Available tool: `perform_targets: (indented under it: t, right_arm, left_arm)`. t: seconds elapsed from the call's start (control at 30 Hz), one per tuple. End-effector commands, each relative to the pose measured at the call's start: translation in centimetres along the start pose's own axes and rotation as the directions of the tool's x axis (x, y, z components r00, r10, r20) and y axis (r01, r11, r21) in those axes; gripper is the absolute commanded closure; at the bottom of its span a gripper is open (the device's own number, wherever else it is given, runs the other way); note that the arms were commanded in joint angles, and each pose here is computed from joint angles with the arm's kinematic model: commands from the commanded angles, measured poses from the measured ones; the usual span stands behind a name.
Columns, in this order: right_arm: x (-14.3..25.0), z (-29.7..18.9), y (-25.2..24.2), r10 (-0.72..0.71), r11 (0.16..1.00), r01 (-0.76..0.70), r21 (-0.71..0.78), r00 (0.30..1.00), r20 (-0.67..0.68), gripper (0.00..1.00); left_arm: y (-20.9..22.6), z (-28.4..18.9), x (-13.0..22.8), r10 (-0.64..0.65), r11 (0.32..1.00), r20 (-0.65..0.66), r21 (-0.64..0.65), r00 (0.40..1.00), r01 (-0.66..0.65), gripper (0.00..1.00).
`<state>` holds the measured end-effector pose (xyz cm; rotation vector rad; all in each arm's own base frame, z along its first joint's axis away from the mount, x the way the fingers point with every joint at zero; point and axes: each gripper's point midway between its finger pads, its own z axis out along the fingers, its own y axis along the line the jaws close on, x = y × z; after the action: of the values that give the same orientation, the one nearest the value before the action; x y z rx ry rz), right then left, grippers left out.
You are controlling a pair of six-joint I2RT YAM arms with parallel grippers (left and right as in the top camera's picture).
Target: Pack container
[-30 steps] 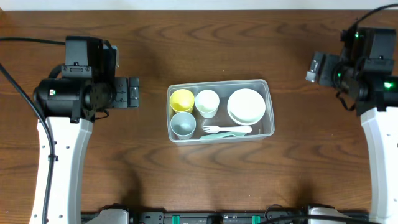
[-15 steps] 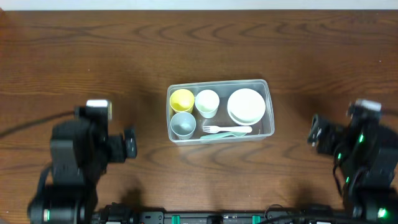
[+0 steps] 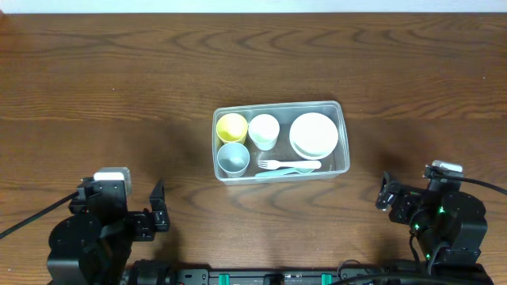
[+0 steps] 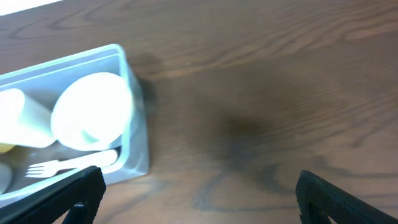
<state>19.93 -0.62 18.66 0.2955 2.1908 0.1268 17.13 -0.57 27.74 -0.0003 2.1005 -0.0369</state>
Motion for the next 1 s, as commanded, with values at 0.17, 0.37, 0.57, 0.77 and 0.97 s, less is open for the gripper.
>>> perform_targets:
  t: [0.17, 0.37, 0.57, 0.77, 0.97]
  right_arm:
    - [0.8, 0.0, 0.7, 0.017, 0.999, -0.018, -0.043, 0.999, -0.029, 0.01]
    - [1.5, 0.0, 0.5, 0.018, 0.999, -0.02, -0.036, 0.998, -0.057, 0.01]
    - [2.0, 0.0, 0.4, 0.019, 0.999, -0.022, -0.031, 0.997, -0.079, 0.01]
    - [1.4, -0.1, 0.2, -0.014, 1.0, 0.013, -0.023, 0.999, -0.049, 0.01]
    - [-1.0, -0.8, 1.6, -0.219, 0.97, 0.233, -0.066, 0.96, 0.173, 0.01]
  left_arm:
    - [0.0, 0.3, 0.2, -0.003, 1.0, -0.011, 0.0, 1.0, 0.003, 0.02]
    - [0.0, 0.3, 0.2, -0.003, 1.0, -0.011, 0.0, 1.0, 0.003, 0.02]
    - [0.0, 0.3, 0.2, -0.003, 1.0, -0.011, 0.0, 1.0, 0.003, 0.02]
    - [0.0, 0.3, 0.2, -0.003, 1.0, -0.011, 0.0, 1.0, 0.003, 0.02]
    - [0.0, 0.3, 0.2, -0.003, 1.0, -0.011, 0.0, 1.0, 0.003, 0.02]
